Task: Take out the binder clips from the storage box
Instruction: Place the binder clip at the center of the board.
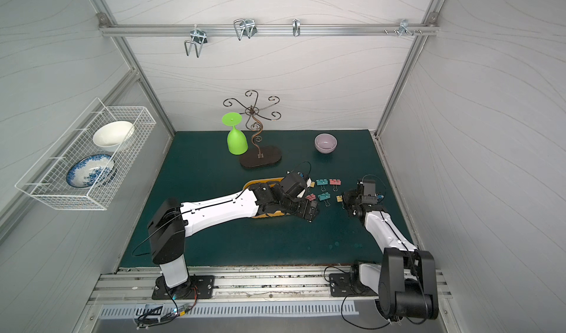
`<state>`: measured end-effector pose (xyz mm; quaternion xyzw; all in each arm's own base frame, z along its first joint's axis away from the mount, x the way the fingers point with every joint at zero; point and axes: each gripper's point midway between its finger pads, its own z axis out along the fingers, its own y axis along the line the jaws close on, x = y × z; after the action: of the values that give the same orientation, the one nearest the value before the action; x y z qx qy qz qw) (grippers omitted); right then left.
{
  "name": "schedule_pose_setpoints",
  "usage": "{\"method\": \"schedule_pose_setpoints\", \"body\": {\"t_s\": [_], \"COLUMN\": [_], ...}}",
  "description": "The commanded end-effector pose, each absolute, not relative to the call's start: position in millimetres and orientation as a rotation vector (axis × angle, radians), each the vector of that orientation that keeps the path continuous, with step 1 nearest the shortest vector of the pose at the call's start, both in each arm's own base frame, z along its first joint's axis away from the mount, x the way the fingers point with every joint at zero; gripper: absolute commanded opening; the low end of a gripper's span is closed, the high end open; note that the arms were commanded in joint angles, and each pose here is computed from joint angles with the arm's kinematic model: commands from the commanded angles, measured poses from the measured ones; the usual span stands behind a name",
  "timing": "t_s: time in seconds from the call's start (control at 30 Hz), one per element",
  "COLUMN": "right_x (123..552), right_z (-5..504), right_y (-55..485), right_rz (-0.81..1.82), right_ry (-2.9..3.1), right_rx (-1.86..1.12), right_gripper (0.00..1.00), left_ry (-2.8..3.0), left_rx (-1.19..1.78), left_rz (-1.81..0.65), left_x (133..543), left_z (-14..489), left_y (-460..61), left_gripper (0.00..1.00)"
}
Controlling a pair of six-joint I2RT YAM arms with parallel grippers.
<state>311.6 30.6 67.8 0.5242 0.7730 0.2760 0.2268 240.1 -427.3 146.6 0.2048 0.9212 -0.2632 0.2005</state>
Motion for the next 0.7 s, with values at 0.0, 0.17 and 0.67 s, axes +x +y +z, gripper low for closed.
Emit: {"method": "schedule_pose_setpoints", "body": {"t_s": [0.0, 0.17, 0.67], "right_x": [328, 329, 319], "right_z": [72, 55, 50], "right_y": [34, 36, 32], "right_rz": [0.838, 0.834, 0.779], "right_ry": [2.087, 2.109, 2.15], "right_rx": [1.447, 1.505, 1.516], "right_gripper": [0.0, 0.0, 0.24], "left_ry": [2.494, 2.5, 2.475], "left_rx": [0.565, 0.544, 0.525], "left_rz": [-0.731, -0.702, -0.609], "left_x": [254, 256, 261], "left_z": [161, 157, 163], "left_y": [-434, -430, -412], "left_gripper": [0.99, 0.99, 0.99]}}
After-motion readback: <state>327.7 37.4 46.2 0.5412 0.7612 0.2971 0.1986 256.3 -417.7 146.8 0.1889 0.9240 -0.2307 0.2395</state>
